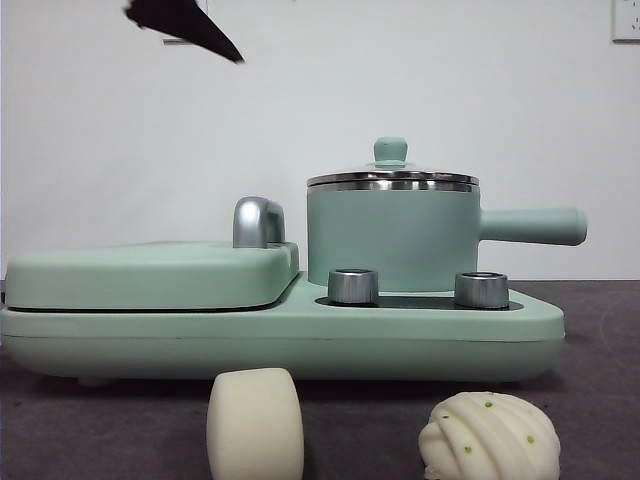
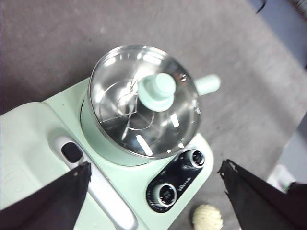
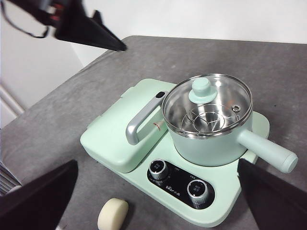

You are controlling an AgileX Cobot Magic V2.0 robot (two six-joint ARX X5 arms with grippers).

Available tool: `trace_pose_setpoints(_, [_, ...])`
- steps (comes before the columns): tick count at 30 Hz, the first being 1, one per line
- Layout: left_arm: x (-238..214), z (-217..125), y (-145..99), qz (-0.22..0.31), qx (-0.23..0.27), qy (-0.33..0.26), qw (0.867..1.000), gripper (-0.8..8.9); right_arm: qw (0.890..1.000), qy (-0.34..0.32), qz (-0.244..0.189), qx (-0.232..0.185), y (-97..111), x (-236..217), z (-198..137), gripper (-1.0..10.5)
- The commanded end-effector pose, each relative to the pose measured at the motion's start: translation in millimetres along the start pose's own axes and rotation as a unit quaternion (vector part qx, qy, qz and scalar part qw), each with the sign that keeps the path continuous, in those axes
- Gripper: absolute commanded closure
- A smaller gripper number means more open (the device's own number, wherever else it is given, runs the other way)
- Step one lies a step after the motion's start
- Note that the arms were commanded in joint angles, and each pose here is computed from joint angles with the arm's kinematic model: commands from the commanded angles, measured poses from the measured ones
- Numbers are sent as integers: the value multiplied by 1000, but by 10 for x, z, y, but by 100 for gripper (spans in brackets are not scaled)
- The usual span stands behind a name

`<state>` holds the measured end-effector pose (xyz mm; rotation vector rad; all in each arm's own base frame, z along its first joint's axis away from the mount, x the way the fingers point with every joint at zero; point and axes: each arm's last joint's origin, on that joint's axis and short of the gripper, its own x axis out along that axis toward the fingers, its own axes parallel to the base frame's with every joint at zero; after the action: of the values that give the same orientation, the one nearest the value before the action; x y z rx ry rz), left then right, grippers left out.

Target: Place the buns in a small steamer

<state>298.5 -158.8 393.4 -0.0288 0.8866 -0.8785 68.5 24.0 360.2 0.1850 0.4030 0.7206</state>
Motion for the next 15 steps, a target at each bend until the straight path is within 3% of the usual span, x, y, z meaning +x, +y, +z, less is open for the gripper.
trace_pose_setpoints(1, [129, 191, -46, 9, 28, 16, 999, 371, 1000, -7, 4, -2, 22, -19, 38, 377])
trace_pose_setpoints(8, [540, 503, -191, 29, 48, 50, 997, 376, 1000, -10, 4, -5, 22, -19, 45, 377])
trace_pose_setpoints(15, [984, 574, -339, 49, 82, 64, 993, 376, 1000, -10, 4, -4, 22, -19, 44, 377])
